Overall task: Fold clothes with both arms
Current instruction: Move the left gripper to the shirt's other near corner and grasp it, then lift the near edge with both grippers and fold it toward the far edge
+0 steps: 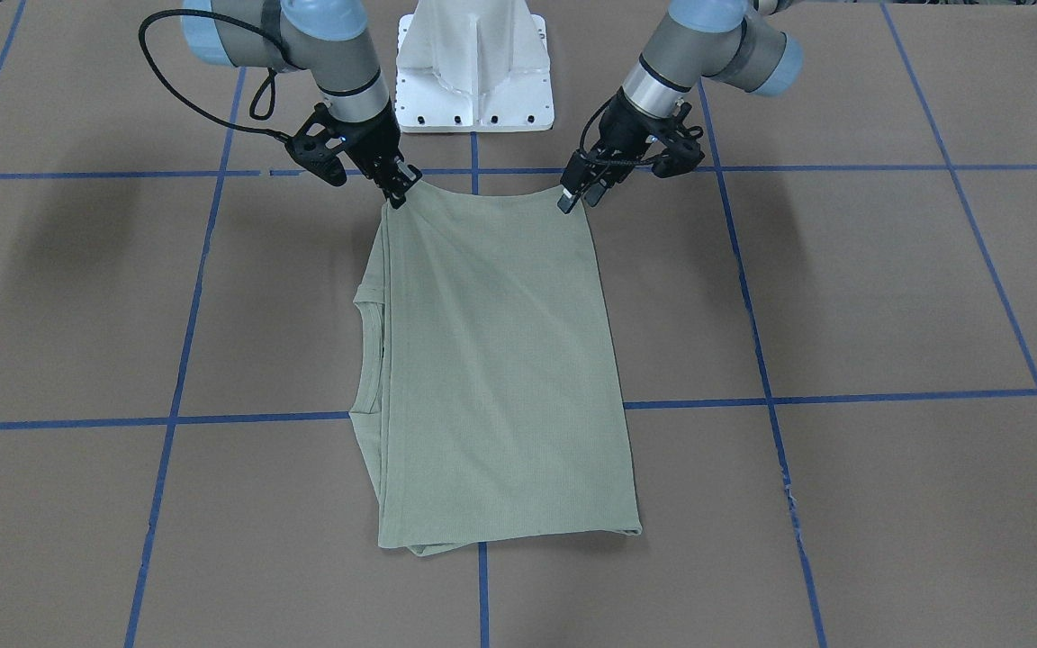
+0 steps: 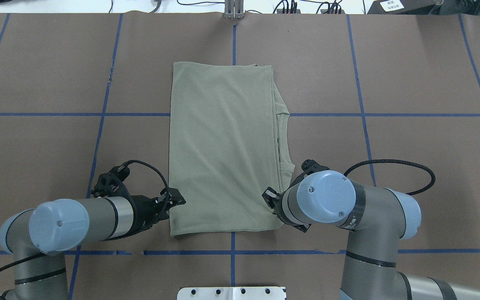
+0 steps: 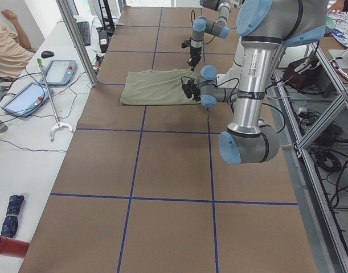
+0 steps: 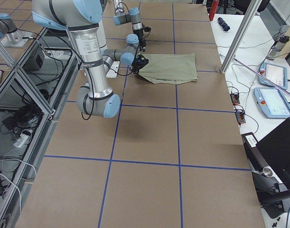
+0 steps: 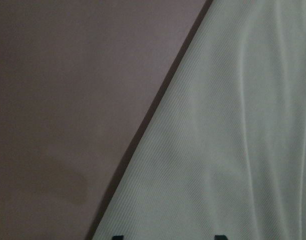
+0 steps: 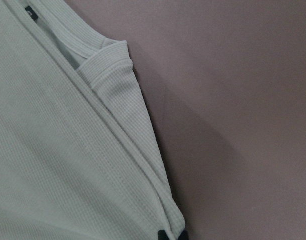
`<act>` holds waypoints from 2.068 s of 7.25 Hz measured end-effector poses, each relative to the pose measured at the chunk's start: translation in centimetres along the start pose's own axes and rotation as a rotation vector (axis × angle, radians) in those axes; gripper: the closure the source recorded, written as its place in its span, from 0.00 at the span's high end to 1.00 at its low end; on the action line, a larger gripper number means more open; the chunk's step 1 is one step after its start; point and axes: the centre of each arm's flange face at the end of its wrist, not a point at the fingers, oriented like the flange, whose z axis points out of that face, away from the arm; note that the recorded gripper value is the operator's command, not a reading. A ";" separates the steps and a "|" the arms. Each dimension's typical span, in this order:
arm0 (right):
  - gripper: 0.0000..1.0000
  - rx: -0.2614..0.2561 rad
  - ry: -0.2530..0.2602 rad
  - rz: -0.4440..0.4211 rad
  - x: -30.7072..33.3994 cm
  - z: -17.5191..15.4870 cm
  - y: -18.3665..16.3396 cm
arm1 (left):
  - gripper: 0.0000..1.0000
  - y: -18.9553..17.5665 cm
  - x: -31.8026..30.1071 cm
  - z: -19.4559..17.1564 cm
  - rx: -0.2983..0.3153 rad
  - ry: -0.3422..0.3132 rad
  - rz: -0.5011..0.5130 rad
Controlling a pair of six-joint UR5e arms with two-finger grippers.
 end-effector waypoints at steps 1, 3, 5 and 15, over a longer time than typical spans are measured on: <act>0.00 -0.001 -0.001 0.000 0.0 0.0 0.0 | 0.67 1.3 -0.8 0.6 -0.001 -0.029 0.000; 0.00 -0.002 -0.001 0.000 0.0 -0.1 0.0 | 0.58 2.5 -1.9 1.4 -0.002 -0.065 0.004; 0.00 -0.002 -0.001 0.000 0.0 -0.1 0.0 | 0.33 2.8 -2.3 1.7 -0.003 -0.076 -0.004; 0.00 -0.051 -0.033 0.060 4.0 -5.1 1.6 | 0.00 6.8 0.9 -8.5 -0.131 0.034 -0.105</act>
